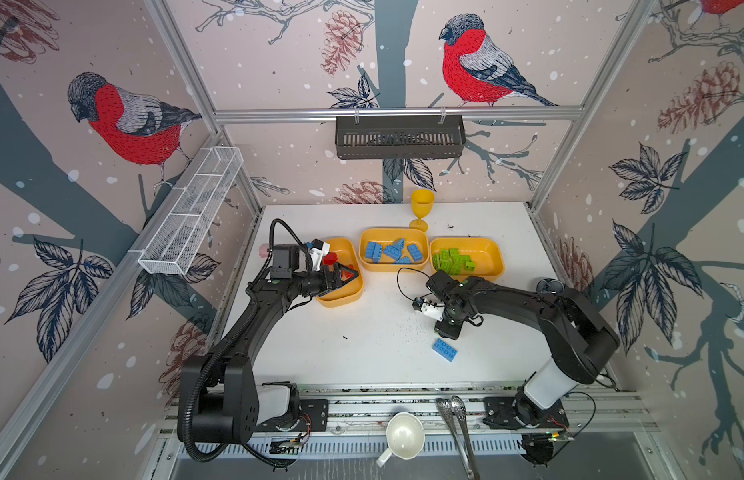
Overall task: Sort the legos into containers by color
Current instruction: 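Lower the right gripper onto the lime-green brick on the table and grasp it, then carry the lime-green brick with the right gripper and drop it into the farthest bin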
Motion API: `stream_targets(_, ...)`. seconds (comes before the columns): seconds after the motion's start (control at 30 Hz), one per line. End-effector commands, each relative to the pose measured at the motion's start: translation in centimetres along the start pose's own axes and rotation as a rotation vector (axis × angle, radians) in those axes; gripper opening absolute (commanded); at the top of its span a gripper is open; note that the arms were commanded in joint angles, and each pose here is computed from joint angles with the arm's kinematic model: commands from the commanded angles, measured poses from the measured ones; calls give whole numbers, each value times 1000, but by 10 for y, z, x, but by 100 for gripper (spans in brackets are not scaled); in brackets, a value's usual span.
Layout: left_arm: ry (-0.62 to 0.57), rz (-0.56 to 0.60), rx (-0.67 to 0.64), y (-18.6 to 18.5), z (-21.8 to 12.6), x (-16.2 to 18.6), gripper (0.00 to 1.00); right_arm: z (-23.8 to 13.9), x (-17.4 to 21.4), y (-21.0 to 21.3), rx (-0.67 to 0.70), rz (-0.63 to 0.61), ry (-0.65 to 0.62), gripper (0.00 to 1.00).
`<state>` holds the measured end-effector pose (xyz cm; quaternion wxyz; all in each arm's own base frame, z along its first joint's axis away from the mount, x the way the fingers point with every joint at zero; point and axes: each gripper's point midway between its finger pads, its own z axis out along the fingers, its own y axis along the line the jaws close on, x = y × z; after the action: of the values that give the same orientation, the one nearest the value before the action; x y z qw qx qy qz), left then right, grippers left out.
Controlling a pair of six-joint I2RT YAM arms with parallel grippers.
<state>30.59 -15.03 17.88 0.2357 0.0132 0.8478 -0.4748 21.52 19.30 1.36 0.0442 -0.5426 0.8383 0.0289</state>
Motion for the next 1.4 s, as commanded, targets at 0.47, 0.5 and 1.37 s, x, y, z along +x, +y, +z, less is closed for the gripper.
stream_targets(0.47,-7,29,39,-9,-3,-1,92,-86,-45,-54,95,154,-244,24)
stream_targets(0.5,-9,25,45,-10,-2,-1,92,-98,-45,-68,130,184,-269,24)
stream_targets(1.37,-13,14,46,-12,-5,3,92,-83,-3,-268,595,173,-24,31)
